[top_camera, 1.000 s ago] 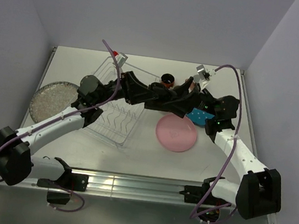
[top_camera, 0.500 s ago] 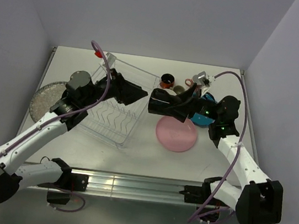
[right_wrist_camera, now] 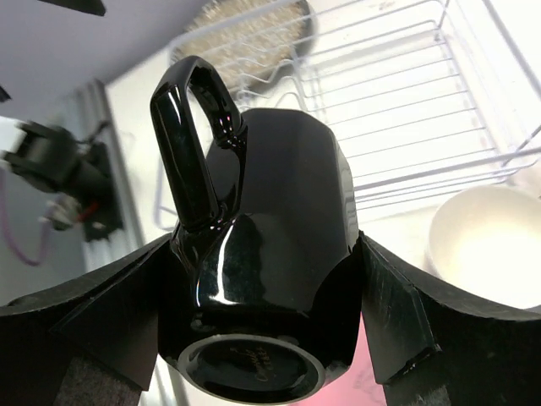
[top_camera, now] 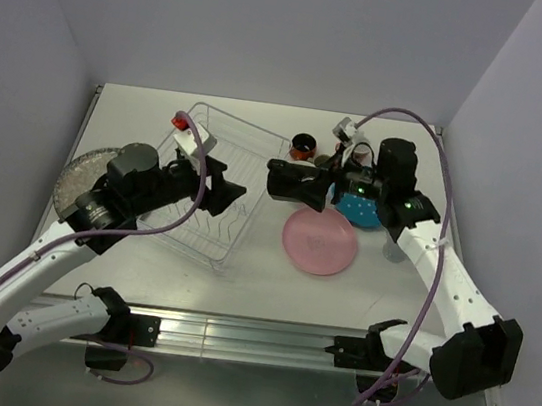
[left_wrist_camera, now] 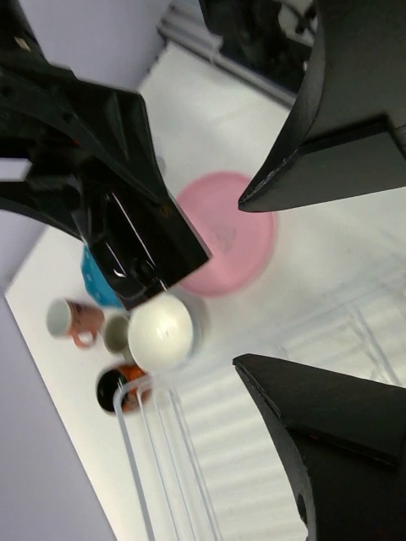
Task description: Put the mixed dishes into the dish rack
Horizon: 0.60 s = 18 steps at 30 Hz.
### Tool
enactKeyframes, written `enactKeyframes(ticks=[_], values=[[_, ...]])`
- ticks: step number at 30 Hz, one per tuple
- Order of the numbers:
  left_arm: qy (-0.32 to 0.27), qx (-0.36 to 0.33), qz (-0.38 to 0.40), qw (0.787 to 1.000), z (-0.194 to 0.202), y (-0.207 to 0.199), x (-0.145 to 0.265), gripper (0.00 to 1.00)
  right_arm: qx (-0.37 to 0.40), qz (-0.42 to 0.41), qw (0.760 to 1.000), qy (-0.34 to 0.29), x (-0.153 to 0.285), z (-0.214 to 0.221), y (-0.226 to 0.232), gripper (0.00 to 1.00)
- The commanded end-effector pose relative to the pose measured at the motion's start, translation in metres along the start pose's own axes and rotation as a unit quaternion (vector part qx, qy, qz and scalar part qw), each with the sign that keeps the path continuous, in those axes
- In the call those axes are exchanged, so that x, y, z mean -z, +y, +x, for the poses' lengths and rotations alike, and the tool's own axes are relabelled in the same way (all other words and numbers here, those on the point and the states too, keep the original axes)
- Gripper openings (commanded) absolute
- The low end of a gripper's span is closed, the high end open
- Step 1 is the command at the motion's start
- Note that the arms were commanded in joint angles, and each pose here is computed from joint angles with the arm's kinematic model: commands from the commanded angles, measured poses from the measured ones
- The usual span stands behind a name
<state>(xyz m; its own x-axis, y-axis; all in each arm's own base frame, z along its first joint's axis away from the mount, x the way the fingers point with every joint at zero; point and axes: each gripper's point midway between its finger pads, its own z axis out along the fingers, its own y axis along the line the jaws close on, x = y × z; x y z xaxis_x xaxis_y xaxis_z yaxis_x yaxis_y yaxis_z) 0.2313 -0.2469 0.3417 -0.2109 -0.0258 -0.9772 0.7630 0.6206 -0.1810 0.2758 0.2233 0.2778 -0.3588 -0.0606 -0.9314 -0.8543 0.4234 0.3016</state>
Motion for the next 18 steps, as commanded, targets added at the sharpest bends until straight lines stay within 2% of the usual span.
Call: enactKeyframes(ticks=[1, 2, 3, 5, 6, 8, 9, 11, 12, 14, 15, 17, 18], values=[[0.005, -0.055, -0.075, 0.996, -0.003, 0.025, 0.021, 0.74, 0.103, 0.034, 0.994, 0.027, -0.009, -0.025, -0.006, 0.05], [0.012, -0.055, -0.088, 0.995, 0.004, 0.03, 0.024, 0.74, 0.104, 0.053, 0.992, 0.047, -0.013, -0.022, -0.012, 0.05], [0.003, -0.055, -0.1, 0.993, 0.002, 0.032, 0.034, 0.74, 0.14, 0.05, 0.988, 0.043, -0.02, -0.041, -0.005, 0.05], [0.011, -0.05, -0.13, 0.99, 0.015, 0.042, 0.044, 0.74, 0.148, 0.061, 0.984, 0.073, -0.041, -0.038, -0.02, 0.05], [-0.005, -0.046, -0.138, 0.989, 0.011, 0.042, 0.055, 0.74, 0.171, 0.08, 0.979, 0.074, -0.044, -0.055, -0.025, 0.05], [-0.002, -0.041, -0.164, 0.986, 0.024, 0.051, 0.066, 0.74, 0.166, 0.076, 0.976, 0.119, -0.071, -0.039, -0.037, 0.05], [-0.019, -0.039, -0.17, 0.984, 0.02, 0.051, 0.077, 0.74, 0.188, 0.089, 0.972, 0.11, -0.077, -0.06, -0.04, 0.05], [-0.019, -0.038, -0.191, 0.981, 0.03, 0.057, 0.087, 0.74, 0.186, 0.087, 0.967, 0.148, -0.102, -0.045, -0.051, 0.06], [-0.033, -0.038, -0.194, 0.98, 0.027, 0.057, 0.097, 0.74, 0.209, 0.1, 0.963, 0.137, -0.107, -0.065, -0.054, 0.06], [-0.031, -0.039, -0.203, 0.978, 0.035, 0.059, 0.104, 0.75, 0.21, 0.1, 0.956, 0.179, -0.131, -0.046, -0.064, 0.06], [-0.043, -0.041, -0.203, 0.977, 0.032, 0.058, 0.11, 0.75, 0.232, 0.106, 0.952, 0.168, -0.137, -0.064, -0.064, 0.06], [-0.042, -0.044, -0.205, 0.977, 0.041, 0.06, 0.112, 0.76, 0.239, 0.114, 0.941, 0.21, -0.158, -0.042, -0.081, 0.07], [-0.05, -0.048, -0.204, 0.977, 0.041, 0.059, 0.116, 0.76, 0.251, 0.12, 0.939, 0.203, -0.165, -0.051, -0.082, 0.07]])
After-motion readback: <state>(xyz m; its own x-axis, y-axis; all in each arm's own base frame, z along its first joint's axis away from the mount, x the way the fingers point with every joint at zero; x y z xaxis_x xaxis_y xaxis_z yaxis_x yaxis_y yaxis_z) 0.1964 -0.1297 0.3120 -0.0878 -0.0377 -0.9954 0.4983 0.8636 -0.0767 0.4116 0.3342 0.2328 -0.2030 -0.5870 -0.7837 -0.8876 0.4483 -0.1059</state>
